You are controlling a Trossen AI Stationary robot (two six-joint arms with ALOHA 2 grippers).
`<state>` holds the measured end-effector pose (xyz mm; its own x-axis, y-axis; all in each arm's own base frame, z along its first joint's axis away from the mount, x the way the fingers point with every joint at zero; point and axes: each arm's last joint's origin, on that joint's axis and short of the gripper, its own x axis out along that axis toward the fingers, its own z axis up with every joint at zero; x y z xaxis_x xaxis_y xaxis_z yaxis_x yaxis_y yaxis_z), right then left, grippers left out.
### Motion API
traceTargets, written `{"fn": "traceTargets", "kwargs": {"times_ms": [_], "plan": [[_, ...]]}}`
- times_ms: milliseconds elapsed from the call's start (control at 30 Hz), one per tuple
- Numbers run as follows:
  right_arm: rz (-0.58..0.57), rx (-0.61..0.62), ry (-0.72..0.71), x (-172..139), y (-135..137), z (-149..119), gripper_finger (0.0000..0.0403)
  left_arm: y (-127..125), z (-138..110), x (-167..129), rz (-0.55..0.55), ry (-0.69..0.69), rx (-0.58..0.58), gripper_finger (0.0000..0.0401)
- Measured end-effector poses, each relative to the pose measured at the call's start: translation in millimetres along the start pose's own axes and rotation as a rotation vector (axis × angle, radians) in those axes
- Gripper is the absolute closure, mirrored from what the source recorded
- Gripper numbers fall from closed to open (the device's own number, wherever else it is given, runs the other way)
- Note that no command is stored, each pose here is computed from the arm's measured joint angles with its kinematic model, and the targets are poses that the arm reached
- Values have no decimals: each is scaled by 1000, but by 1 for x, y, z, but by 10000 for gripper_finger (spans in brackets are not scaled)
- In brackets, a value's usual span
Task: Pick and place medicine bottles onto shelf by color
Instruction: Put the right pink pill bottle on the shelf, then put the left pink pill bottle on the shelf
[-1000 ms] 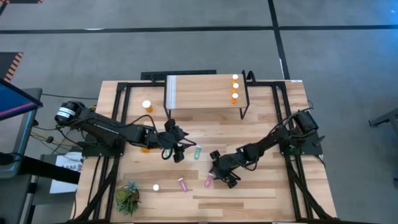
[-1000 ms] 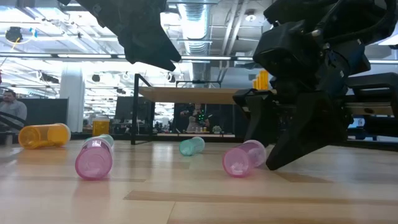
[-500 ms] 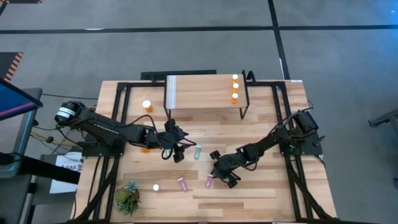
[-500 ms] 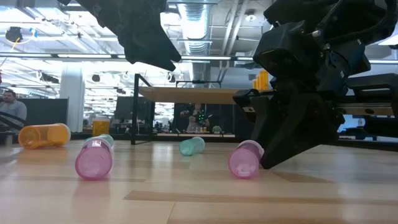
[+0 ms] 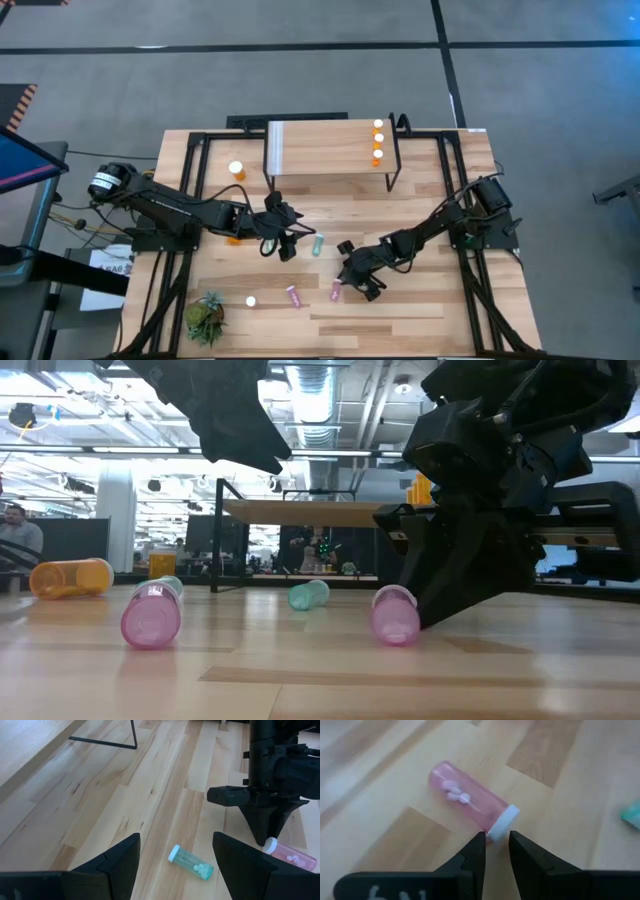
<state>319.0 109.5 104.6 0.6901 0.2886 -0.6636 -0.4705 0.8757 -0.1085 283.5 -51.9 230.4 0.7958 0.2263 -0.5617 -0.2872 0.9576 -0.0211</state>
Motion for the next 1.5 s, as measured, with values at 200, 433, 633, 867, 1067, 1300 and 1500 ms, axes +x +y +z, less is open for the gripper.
{"fn": "traceTargets", "kwargs": {"times_ms": [200, 433, 633, 867, 1067, 1300, 1500], "plan": [[-56, 19, -9, -8, -8, 5, 296, 0, 0, 0, 0, -1, 0, 163], [-128, 105, -4, -31, -12, 17, 296, 0, 0, 0, 0, 0, 1, 163], [-130, 228, -41, -56, -13, 31, 296, -3, 3, -1, -43, -28, -21, 163], [-159, 323, -11, -86, -10, 37, 296, -29, 9, -12, -227, -100, 22, 163], [-209, 324, -3, -97, -4, 39, 296, -55, -10, -25, -296, -22, 46, 163], [-205, 332, -18, -99, -1, 41, 296, -84, -32, -43, -384, 48, 80, 163], [-206, 333, -17, -99, -1, 41, 296, -97, -49, -60, -429, 175, 85, 163]]}}
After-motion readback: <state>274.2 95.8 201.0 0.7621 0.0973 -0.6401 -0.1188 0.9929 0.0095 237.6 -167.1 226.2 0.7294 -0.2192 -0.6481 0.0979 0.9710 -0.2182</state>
